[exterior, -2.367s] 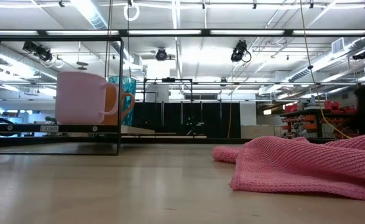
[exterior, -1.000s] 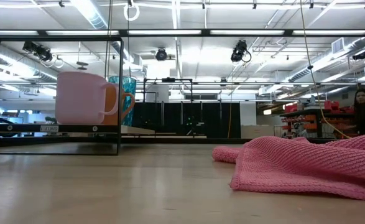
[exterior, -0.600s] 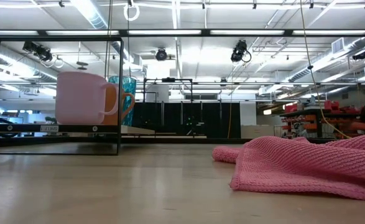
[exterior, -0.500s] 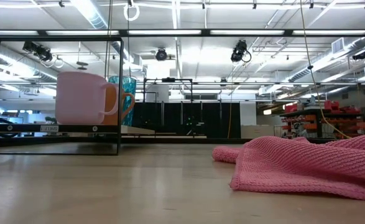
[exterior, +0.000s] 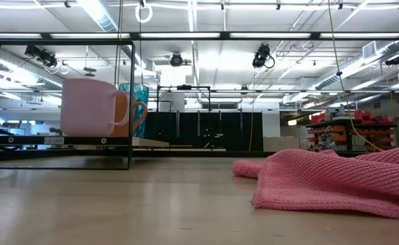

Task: Stack small to large cups/mugs on shelf
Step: Return to Home Position

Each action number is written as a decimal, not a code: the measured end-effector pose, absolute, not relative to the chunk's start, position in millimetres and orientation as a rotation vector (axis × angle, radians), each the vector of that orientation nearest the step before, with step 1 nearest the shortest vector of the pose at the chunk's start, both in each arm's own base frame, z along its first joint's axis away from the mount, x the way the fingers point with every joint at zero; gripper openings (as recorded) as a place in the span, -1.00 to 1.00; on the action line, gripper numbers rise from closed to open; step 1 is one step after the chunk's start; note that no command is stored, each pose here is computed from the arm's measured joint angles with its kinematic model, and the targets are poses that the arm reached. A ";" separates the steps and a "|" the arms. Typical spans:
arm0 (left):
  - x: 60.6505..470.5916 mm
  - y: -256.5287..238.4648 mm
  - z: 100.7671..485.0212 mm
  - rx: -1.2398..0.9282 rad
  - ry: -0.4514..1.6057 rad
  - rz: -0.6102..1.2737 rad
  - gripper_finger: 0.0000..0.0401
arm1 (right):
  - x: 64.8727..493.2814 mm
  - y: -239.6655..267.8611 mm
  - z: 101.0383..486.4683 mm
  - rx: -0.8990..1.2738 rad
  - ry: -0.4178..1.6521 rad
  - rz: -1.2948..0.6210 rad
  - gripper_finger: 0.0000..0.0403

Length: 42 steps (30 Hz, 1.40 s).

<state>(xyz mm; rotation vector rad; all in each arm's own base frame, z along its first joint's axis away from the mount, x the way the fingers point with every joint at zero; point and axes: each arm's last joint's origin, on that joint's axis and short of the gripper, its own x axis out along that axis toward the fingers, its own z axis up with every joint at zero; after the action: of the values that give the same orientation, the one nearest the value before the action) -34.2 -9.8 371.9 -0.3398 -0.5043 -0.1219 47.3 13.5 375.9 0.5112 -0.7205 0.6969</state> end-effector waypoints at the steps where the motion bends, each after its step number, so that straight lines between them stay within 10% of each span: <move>1: -32.2 -9.5 369.5 -0.348 -0.483 -0.118 -0.88 | 47.8 13.4 372.6 0.516 -0.724 0.692 -0.93; 42: 49.2 2.3 293.6 -0.310 -0.557 -0.141 -0.88 | 67.1 12.8 309.5 0.467 -0.830 0.619 -0.93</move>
<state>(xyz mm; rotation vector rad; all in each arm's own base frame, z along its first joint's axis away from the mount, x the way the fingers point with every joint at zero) 49.2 2.3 293.6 -0.3097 -0.5573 -0.1413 67.1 12.8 309.5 0.4670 -0.8301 0.6192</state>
